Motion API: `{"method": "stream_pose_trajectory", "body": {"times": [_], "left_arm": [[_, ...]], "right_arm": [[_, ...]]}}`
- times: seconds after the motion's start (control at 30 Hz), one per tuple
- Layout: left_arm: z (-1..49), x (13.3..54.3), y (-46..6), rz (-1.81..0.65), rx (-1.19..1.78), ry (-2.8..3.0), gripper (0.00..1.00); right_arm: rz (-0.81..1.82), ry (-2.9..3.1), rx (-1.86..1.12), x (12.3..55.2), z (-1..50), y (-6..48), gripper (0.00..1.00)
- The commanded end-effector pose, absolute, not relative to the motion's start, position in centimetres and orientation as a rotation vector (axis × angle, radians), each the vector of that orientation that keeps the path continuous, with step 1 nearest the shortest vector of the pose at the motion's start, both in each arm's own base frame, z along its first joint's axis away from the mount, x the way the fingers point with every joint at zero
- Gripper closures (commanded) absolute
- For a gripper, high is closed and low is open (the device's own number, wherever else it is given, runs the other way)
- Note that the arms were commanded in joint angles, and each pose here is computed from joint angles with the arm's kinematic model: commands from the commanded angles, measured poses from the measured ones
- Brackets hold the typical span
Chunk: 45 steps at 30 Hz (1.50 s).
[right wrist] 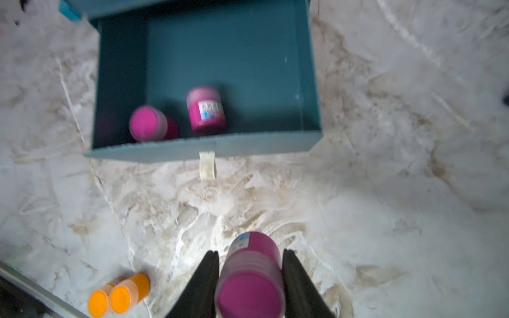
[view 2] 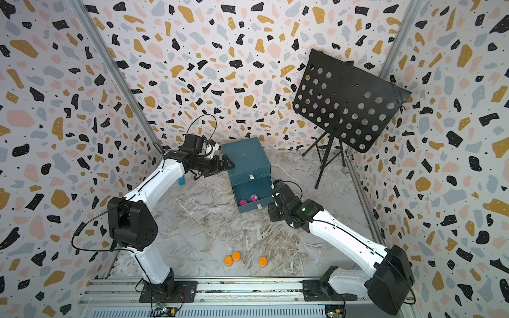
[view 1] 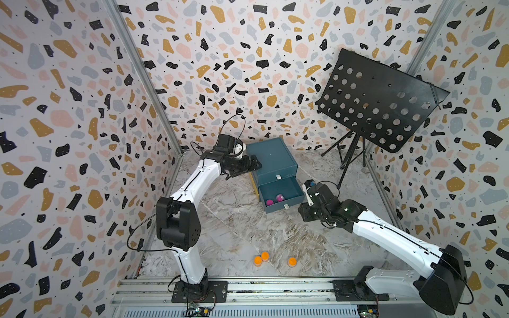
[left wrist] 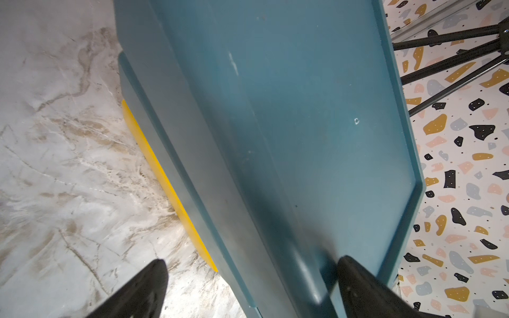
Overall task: Put the paint cans in the drawer according to color
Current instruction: Pick up the paint can at the center of the board, then place the paint can in the drawer.
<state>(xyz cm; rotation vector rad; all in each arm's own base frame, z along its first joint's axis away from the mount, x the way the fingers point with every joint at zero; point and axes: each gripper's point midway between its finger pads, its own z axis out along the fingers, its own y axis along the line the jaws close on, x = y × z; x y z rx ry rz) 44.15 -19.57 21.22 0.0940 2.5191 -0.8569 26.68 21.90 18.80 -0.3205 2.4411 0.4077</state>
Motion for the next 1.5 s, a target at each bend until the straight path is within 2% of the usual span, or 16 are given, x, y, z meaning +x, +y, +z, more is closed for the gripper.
{"method": "stream_pose_trajectory", "body": {"times": [0.0, 0.2, 0.4, 0.6, 0.67, 0.9, 0.97, 1.1, 1.23, 1.3, 1.47], "left_arm": [[19.8, 43.3, -19.3, -0.832, 0.089, 2.571, 0.02], [19.7, 43.3, -19.3, -0.837, 0.088, 2.572, 0.02], [19.6, 43.3, -19.4, -0.839, 0.087, 2.575, 0.02], [19.6, 43.3, -19.4, -0.842, 0.084, 2.575, 0.01], [19.7, 43.3, -19.5, -0.845, 0.087, 2.574, 0.02], [19.6, 43.3, -19.4, -0.844, 0.087, 2.576, 0.02], [19.5, 43.3, -19.5, -0.845, 0.086, 2.577, 0.02], [19.3, 43.3, -19.5, -0.846, 0.083, 2.582, 0.02], [19.2, 43.3, -19.5, -0.845, 0.081, 2.585, 0.02], [19.1, 43.3, -19.5, -0.845, 0.082, 2.587, 0.02], [19.0, 43.3, -19.5, -0.848, 0.08, 2.59, 0.02]], "right_arm": [[0.43, 2.372, -0.331, 28.6, 22.1, 22.3, 0.8], [0.474, 2.344, -0.353, 32.3, 23.6, 24.5, 0.8], [0.433, 2.377, -0.379, 34.4, 21.7, 25.6, 0.81], [0.397, 2.416, -0.386, 35.2, 19.5, 25.8, 0.76], [0.392, 2.431, -0.39, 35.3, 18.9, 25.9, 0.72], [0.416, 2.426, -0.427, 34.7, 19.3, 26.1, 0.47], [0.414, 2.406, -0.424, 34.7, 20.2, 25.8, 0.43], [0.408, 2.361, -0.42, 34.2, 22.2, 25.1, 0.4], [0.411, 2.312, -0.398, 33.3, 23.6, 24.0, 0.41], [0.412, 2.293, -0.377, 32.6, 23.9, 23.3, 0.45], [0.411, 2.289, -0.316, 30.5, 22.7, 21.1, 0.73]]}}
